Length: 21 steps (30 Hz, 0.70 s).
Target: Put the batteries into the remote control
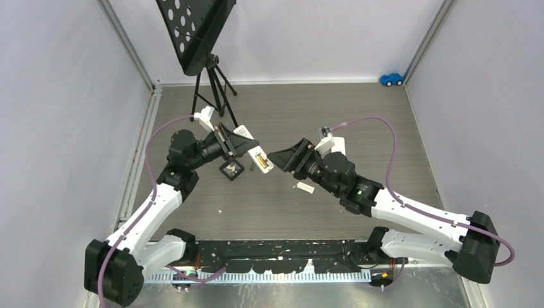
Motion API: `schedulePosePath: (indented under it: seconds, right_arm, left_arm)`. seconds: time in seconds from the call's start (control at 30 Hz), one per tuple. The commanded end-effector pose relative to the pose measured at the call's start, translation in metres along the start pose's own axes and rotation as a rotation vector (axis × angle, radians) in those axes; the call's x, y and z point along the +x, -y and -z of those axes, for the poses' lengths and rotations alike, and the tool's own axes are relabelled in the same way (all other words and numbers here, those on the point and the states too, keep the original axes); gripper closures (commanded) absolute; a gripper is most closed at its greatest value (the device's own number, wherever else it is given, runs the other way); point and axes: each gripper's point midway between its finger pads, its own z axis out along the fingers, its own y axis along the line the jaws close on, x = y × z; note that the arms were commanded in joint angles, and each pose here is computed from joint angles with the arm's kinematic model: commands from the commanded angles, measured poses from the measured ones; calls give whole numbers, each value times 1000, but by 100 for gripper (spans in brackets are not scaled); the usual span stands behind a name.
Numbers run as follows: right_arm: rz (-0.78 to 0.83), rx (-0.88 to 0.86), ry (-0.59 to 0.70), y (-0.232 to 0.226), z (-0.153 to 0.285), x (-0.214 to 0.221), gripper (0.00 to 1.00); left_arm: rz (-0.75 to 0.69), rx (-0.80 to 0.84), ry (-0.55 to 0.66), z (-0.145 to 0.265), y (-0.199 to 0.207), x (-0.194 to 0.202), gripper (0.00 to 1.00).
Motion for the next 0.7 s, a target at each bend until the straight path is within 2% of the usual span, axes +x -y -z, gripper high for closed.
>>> schedulePosePath:
  seconds: [0.0, 0.1, 0.23, 0.33, 0.43, 0.53, 0.67]
  right_arm:
    - [65, 182, 73, 16, 7, -27, 26]
    - [117, 348, 46, 39, 2, -26, 30]
    - [221, 597, -67, 76, -31, -9, 38]
    - [270, 722, -160, 100, -62, 11, 46]
    - [285, 798, -207, 123, -94, 28, 50]
    - [288, 859, -247, 142, -118, 43, 50]
    - [300, 919, -297, 170, -141, 64, 50]
  left_arm:
    - [-154, -260, 57, 27, -39, -9, 100]
    - [-197, -497, 68, 59, -73, -5, 100]
    - [-272, -672, 118, 94, -88, -9, 100]
    - [-307, -740, 162, 111, -90, -14, 100]
    - [-332, -800, 210, 128, -90, -19, 100]
    - [-361, -843, 277, 144, -88, -25, 100]
    - [-380, -840, 288, 148, -85, -25, 100]
